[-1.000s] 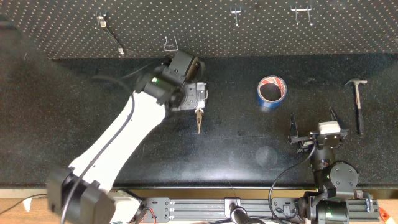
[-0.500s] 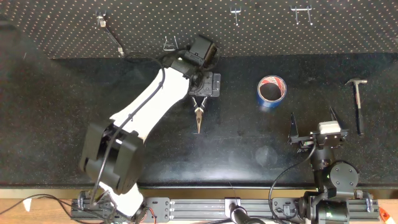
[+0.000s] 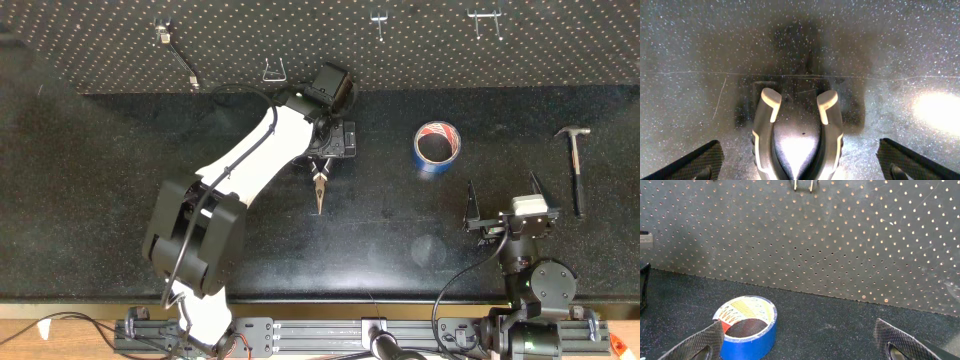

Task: Place Tools Onto Pegboard

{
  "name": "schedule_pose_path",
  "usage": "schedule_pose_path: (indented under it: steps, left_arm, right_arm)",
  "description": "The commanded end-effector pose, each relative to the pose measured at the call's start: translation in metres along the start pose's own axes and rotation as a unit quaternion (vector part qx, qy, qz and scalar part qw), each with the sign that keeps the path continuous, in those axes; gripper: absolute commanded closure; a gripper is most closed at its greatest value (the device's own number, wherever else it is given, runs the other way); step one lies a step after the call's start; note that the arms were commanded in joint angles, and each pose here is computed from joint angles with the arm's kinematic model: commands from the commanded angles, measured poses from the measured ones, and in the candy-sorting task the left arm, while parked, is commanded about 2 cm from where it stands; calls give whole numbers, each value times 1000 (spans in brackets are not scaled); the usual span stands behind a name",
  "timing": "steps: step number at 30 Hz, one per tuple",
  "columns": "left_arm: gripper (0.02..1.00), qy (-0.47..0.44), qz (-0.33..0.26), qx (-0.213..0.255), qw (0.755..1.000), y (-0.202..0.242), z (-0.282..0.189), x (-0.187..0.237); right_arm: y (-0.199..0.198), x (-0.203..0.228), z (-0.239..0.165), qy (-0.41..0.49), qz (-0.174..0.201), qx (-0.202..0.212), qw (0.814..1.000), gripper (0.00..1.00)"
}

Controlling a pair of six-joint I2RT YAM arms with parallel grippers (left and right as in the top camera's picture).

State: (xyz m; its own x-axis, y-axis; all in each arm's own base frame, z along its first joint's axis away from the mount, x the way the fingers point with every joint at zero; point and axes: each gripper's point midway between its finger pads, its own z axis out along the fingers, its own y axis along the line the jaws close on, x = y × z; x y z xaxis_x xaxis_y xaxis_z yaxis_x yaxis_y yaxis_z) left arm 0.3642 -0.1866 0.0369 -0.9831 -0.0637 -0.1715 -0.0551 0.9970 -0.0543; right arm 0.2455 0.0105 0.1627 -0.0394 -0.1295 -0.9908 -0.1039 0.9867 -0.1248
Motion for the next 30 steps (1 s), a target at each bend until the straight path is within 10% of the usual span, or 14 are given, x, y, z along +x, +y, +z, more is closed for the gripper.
schedule_pose_path:
  steps: [1, 18, 30]
  left_arm:
    - [23, 6, -6, -7, 1000, 0, 10, -2]
    - [18, 11, 19, -7, 1000, 3, 21, -5]
    - [505, 7, -6, 8, 1000, -3, 21, -7]
  right_arm:
    - [3, 1, 0, -1, -7, -7, 1000, 27]
    - [3, 1, 0, -1, -7, -7, 1000, 25]
    - [3, 1, 0, -1, -7, -7, 1000, 27]
